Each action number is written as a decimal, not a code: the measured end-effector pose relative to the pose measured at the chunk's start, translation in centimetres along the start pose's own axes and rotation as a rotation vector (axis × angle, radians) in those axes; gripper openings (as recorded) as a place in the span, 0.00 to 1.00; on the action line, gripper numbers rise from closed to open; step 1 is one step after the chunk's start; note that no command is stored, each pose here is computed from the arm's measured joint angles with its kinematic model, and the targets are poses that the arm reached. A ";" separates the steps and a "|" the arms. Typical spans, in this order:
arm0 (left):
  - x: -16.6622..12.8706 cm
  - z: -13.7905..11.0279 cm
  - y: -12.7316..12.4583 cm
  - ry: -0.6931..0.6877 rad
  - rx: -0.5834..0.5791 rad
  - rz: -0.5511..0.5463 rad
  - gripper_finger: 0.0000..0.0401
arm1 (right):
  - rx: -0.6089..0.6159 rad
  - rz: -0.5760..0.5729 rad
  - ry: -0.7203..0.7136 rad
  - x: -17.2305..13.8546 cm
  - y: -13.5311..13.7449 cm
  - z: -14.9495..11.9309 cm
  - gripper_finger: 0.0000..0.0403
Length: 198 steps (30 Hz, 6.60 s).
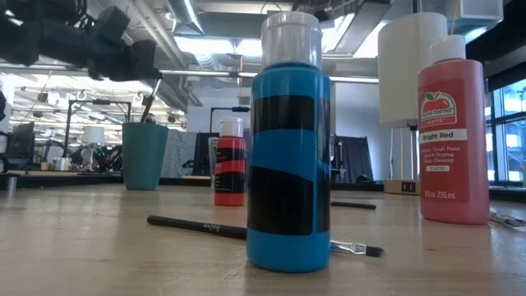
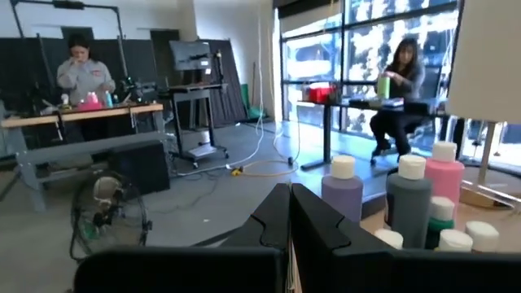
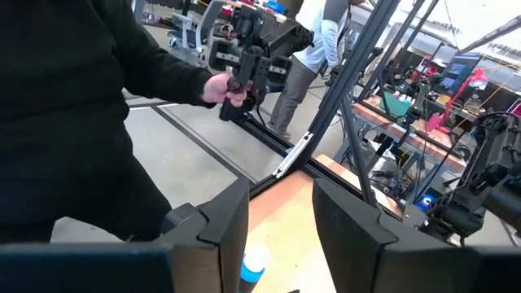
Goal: Pick & Place Paint Supplies
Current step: Put the silver paint brush into the green cup, then put the red paint bottle into the transparent bin
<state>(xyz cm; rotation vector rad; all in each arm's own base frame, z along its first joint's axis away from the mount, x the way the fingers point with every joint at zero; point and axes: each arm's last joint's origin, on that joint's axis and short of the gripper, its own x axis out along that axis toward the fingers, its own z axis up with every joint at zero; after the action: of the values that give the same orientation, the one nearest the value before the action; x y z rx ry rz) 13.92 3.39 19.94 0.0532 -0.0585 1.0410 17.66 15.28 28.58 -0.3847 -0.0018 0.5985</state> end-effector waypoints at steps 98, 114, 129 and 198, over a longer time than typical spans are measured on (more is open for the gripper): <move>4.3 8.9 -19.2 0.883 0.391 -1.182 0.62 | 0.026 0.010 0.024 0.0 0.1 -0.2 0.35; 4.6 5.2 -21.2 0.949 0.494 -1.209 0.74 | 0.029 0.009 0.029 0.0 0.1 -0.3 0.35; 4.9 4.7 -21.5 1.009 0.403 -1.082 0.74 | 0.030 0.007 0.030 0.0 0.1 -0.3 0.35; 4.5 2.3 -22.0 1.070 0.522 -0.955 0.74 | 0.024 0.005 0.039 0.0 0.0 -0.4 0.35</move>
<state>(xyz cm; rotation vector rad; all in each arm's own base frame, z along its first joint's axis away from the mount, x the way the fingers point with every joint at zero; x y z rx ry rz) 35.11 -3.95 22.24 -0.0123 1.1135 0.0073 17.71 15.14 28.19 -0.3731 0.0439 0.5955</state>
